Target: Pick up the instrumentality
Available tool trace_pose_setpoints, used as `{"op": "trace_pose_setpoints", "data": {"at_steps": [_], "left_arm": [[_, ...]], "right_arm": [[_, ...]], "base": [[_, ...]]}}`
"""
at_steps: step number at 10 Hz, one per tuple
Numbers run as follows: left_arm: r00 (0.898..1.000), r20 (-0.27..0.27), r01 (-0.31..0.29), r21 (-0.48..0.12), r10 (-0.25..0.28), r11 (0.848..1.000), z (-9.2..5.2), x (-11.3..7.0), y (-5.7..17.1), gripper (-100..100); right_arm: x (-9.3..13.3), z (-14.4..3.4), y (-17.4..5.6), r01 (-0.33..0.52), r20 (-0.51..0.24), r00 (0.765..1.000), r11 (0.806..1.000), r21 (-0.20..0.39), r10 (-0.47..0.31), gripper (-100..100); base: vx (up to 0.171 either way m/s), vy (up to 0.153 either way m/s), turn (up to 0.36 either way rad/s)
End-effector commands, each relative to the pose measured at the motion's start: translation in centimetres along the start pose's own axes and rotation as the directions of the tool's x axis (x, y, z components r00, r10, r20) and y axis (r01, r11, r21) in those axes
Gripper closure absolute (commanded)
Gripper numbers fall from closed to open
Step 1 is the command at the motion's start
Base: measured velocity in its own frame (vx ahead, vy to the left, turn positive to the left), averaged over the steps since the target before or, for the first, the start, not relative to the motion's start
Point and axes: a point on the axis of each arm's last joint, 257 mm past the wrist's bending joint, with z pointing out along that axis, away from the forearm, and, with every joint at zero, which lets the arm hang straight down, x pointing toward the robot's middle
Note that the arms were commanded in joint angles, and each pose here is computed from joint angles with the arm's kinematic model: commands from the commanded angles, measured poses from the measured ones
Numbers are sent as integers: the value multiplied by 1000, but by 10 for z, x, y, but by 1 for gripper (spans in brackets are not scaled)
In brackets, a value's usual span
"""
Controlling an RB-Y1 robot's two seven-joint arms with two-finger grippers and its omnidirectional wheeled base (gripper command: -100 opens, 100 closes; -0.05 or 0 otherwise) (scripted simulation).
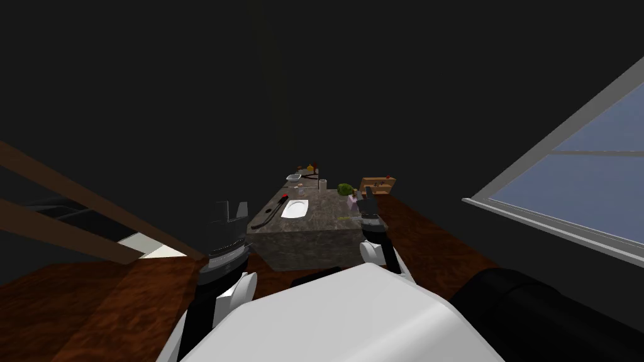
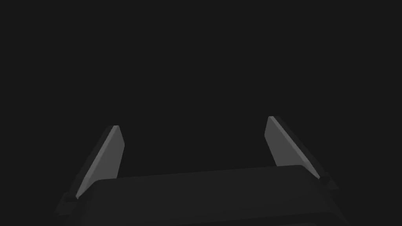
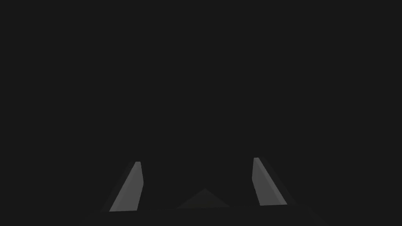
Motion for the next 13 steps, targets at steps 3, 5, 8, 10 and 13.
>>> {"op": "trace_pose_setpoints", "data": {"at_steps": [3,5,8,10,13], "left_arm": [[1000,0,0,0,0,1000,0,0,0,0],[1000,0,0,0,0,1000,0,0,0,0],[1000,0,0,0,0,1000,0,0,0,0],[1000,0,0,0,0,1000,0,0,0,0],[1000,0,0,0,0,1000,0,0,0,0]], "right_arm": [[1,-18,-33,118,-88,990,990,77,-111,-100],[-4,-39,-66,228,-160,966,963,145,-204,-100],[-16,-69,-101,358,-252,919,910,211,-303,-100],[-26,-90,-123,429,-306,886,869,248,-350,-100],[-48,-131,-153,568,-422,797,772,285,-431,-100]], "base": [[-30,35,123],[-50,65,164],[-44,73,127],[-45,80,201],[-32,62,142]]}}
